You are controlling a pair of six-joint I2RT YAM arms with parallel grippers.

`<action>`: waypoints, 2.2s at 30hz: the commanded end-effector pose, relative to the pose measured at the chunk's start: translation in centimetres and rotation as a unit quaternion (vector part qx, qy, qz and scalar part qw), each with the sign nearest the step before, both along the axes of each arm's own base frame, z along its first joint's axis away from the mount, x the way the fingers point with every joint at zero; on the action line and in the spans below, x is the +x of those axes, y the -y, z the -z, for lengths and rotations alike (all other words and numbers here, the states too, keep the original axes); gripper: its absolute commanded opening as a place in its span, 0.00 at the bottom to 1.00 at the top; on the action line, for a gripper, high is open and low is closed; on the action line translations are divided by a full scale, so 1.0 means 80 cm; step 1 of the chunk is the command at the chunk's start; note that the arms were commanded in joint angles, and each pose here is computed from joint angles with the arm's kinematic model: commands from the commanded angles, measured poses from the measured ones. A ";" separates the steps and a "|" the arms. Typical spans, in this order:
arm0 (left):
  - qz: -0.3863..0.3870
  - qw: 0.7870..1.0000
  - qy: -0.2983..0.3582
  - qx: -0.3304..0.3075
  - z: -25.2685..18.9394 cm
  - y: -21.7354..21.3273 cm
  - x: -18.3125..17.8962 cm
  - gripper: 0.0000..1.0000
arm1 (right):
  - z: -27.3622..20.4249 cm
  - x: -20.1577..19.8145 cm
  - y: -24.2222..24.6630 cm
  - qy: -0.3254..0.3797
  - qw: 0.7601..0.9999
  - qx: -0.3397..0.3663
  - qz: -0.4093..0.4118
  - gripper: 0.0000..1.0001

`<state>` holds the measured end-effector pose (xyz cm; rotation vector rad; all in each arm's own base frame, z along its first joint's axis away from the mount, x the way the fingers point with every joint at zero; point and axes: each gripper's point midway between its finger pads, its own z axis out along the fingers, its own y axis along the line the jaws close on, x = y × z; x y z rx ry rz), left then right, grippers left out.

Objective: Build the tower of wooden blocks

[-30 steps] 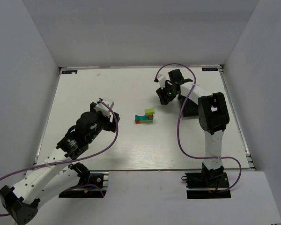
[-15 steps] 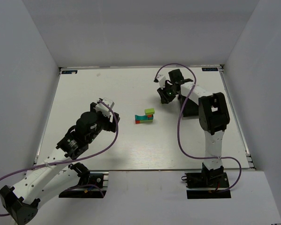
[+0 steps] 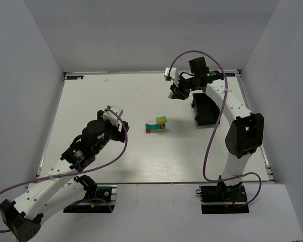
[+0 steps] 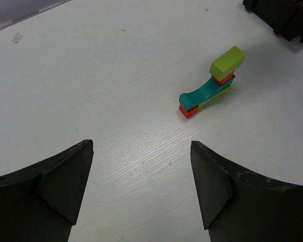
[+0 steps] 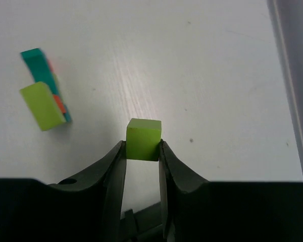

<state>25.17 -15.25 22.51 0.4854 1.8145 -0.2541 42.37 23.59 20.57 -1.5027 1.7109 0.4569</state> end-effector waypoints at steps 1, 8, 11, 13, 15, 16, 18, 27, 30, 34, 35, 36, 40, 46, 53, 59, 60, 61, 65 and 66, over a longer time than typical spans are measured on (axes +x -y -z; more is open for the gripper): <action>0.006 1.000 0.011 -0.012 -0.014 0.004 0.001 0.88 | 0.007 -0.073 -0.025 -0.054 0.990 0.008 -0.128 0.03; 0.012 1.000 0.012 -0.009 -0.014 0.005 0.000 0.88 | 0.006 -0.103 -0.049 -0.056 0.982 -0.003 -0.183 0.03; 0.012 1.000 0.012 -0.009 -0.014 0.005 0.000 0.88 | 0.007 -0.107 -0.058 -0.055 0.981 -0.009 -0.187 0.03; 0.012 1.000 0.012 -0.009 -0.014 0.005 0.000 0.88 | 0.016 -0.111 -0.060 -0.062 0.980 -0.023 -0.189 0.03; 0.012 1.000 0.012 -0.009 -0.014 0.005 0.000 0.88 | 0.023 -0.111 -0.062 -0.065 0.979 -0.034 -0.191 0.03; 0.012 1.000 0.012 -0.009 -0.014 0.005 0.000 0.88 | 0.027 -0.114 -0.064 -0.072 0.978 -0.037 -0.193 0.03; 0.012 1.000 0.012 -0.009 -0.014 0.005 0.000 0.88 | 0.034 -0.117 -0.068 -0.078 0.976 -0.046 -0.199 0.03; 0.016 1.000 0.011 -0.010 -0.014 0.007 -0.001 0.88 | 0.056 -0.119 -0.074 -0.083 0.973 -0.077 -0.203 0.03; 0.016 1.000 0.011 -0.010 -0.014 0.007 -0.001 0.88 | 0.058 -0.121 -0.076 -0.084 0.972 -0.079 -0.206 0.03; 0.016 1.000 0.011 -0.010 -0.014 0.007 -0.001 0.88 | 0.061 -0.120 -0.076 -0.080 0.971 -0.088 -0.207 0.03; 0.016 1.000 0.011 -0.010 -0.014 0.007 -0.001 0.88 | 0.061 -0.121 -0.076 -0.081 0.971 -0.089 -0.207 0.03; 0.016 1.000 0.011 -0.010 -0.014 0.007 -0.001 0.88 | 0.063 -0.123 -0.075 -0.083 0.970 -0.091 -0.208 0.03; 0.016 1.000 0.011 -0.010 -0.014 0.007 -0.001 0.88 | 0.070 -0.125 -0.073 -0.088 0.968 -0.099 -0.213 0.03; 0.016 1.000 0.011 -0.010 -0.014 0.007 -0.001 0.88 | 0.072 -0.128 -0.071 -0.092 0.966 -0.106 -0.218 0.03; 0.016 1.000 0.011 -0.010 -0.014 0.007 -0.001 0.88 | 0.075 -0.130 -0.071 -0.097 0.965 -0.107 -0.219 0.03; 0.016 1.000 0.011 -0.010 -0.014 0.007 -0.001 0.88 | 0.075 -0.128 -0.071 -0.095 0.965 -0.107 -0.219 0.03; 0.016 1.000 0.011 -0.010 -0.014 0.007 -0.001 0.88 | 0.076 -0.128 -0.071 -0.096 0.965 -0.108 -0.218 0.03; 0.016 1.000 0.011 -0.010 -0.014 0.007 -0.001 0.88 | 0.076 -0.128 -0.071 -0.097 0.965 -0.108 -0.218 0.04; 0.016 1.000 0.011 -0.010 -0.014 0.007 -0.001 0.88 | 0.075 -0.126 -0.072 -0.093 0.965 -0.106 -0.219 0.04; 0.016 1.000 0.011 -0.010 -0.014 0.007 -0.001 0.88 | 0.074 -0.125 -0.073 -0.091 0.966 -0.105 -0.219 0.04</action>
